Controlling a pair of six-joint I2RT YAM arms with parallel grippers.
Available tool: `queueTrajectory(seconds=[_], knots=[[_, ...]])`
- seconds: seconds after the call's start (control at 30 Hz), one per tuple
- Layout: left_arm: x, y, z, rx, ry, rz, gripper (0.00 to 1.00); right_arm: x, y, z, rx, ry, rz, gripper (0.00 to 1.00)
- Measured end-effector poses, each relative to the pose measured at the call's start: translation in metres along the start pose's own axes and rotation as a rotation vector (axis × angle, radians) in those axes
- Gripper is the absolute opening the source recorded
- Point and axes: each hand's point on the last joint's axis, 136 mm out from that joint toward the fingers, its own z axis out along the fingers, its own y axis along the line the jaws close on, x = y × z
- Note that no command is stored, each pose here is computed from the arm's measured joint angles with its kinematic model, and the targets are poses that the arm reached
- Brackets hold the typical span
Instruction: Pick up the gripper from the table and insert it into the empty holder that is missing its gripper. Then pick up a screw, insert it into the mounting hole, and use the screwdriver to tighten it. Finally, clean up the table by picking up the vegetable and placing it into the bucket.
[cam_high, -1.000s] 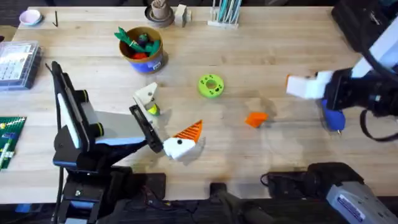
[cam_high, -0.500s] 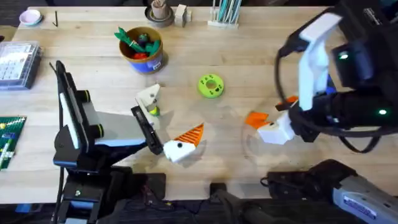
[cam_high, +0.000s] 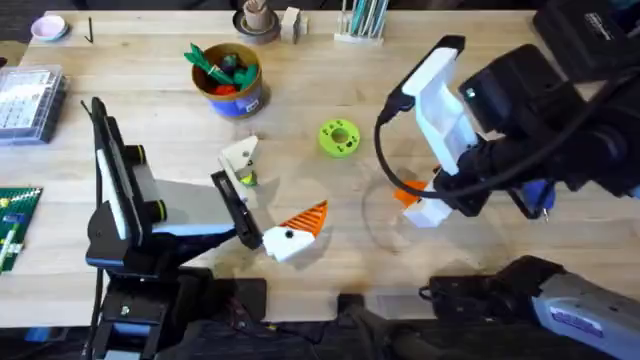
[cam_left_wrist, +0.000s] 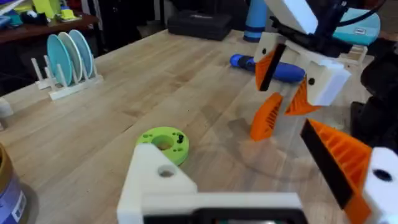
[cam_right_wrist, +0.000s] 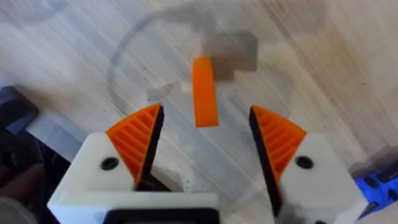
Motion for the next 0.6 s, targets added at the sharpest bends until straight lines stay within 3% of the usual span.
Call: queueTrajectory(seconds=[0.17,0.3,0.4,0.6], knots=[[0.000,0.000,0.000,0.000,0.000,0.000,0.993,-0.005,-0.004,0.014,-0.009,0.033,-0.019,0.859],[0.000,0.000,0.000,0.000,0.000,0.000,0.993,-0.004,-0.004,0.018,-0.015,0.051,-0.023,0.744],[0.000,0.000,0.000,0.000,0.000,0.000,0.993,-0.004,-0.004,0.018,-0.013,0.053,-0.026,0.723],[0.000,0.000,0.000,0.000,0.000,0.000,0.993,-0.004,-0.005,0.018,-0.009,0.053,-0.033,0.501]])
